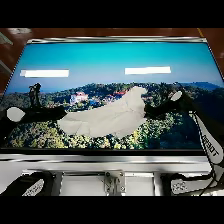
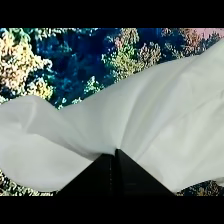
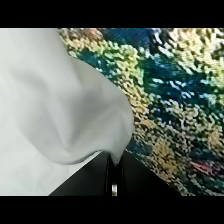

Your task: Fold the shirts.

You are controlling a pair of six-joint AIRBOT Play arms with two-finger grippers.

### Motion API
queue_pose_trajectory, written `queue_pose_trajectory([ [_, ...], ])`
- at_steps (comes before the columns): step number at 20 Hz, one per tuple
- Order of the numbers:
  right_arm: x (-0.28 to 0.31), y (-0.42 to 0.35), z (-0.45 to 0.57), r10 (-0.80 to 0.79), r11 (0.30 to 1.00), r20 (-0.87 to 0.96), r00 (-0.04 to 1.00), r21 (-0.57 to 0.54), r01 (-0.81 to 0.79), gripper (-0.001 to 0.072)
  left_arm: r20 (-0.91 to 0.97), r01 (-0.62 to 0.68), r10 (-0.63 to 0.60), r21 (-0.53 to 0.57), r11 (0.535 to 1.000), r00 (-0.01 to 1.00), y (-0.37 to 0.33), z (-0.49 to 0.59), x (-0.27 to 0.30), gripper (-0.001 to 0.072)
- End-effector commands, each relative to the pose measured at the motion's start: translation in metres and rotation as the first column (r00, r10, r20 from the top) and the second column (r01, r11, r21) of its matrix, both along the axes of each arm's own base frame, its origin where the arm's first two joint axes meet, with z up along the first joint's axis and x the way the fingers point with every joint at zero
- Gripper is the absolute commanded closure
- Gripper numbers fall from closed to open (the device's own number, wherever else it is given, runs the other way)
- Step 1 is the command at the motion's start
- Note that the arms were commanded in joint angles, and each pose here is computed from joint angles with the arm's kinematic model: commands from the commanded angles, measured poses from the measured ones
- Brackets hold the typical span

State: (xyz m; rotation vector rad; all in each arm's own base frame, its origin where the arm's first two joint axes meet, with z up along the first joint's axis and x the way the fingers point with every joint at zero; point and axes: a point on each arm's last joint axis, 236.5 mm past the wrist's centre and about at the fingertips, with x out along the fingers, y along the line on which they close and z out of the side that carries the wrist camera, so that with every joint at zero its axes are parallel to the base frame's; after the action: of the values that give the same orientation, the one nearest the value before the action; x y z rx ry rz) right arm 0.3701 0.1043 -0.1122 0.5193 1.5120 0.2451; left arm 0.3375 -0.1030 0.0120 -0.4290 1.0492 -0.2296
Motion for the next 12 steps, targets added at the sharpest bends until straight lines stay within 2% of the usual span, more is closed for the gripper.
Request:
queue_pose_trajectory([
  [1, 0.017, 0.005, 0.034, 0.021, 1.0, 0.101, 0.995, 0.02, -0.023, 0.0646, 0.046, 0.003, -0.004, 0.017, 1.0, 0.999, 0.003, 0.005, 0.008, 0.0672],
  [4, 0.046, 0.007, 0.128, 0.059, 0.998, 0.339, 0.939, 0.008, -0.065, 0.0646, 0.153, 0.062, -0.08, 0.121, 0.991, 0.985, 0.012, 0.035, 0.026, 0.0672],
  [6, 0.063, 0.007, 0.23, 0.062, 0.998, 0.561, 0.826, -0.014, -0.066, 0.0647, 0.249, 0.067, -0.132, 0.251, 0.966, 0.959, 0.03, 0.084, 0.043, 0.0673],
  [9, 0.052, 0.001, 0.406, 0.037, 0.999, 0.853, 0.521, -0.036, -0.011, 0.0647, 0.486, -0.035, -0.165, 0.375, 0.926, 0.858, 0.052, 0.216, 0.059, 0.0672],
  [12, -0.003, -0.02, 0.562, -0.057, 0.993, 0.982, 0.178, 0.037, 0.113, 0.0647, 0.757, -0.177, -0.157, 0.34, 0.924, 0.634, 0.059, 0.381, 0.032, 0.0672],
])
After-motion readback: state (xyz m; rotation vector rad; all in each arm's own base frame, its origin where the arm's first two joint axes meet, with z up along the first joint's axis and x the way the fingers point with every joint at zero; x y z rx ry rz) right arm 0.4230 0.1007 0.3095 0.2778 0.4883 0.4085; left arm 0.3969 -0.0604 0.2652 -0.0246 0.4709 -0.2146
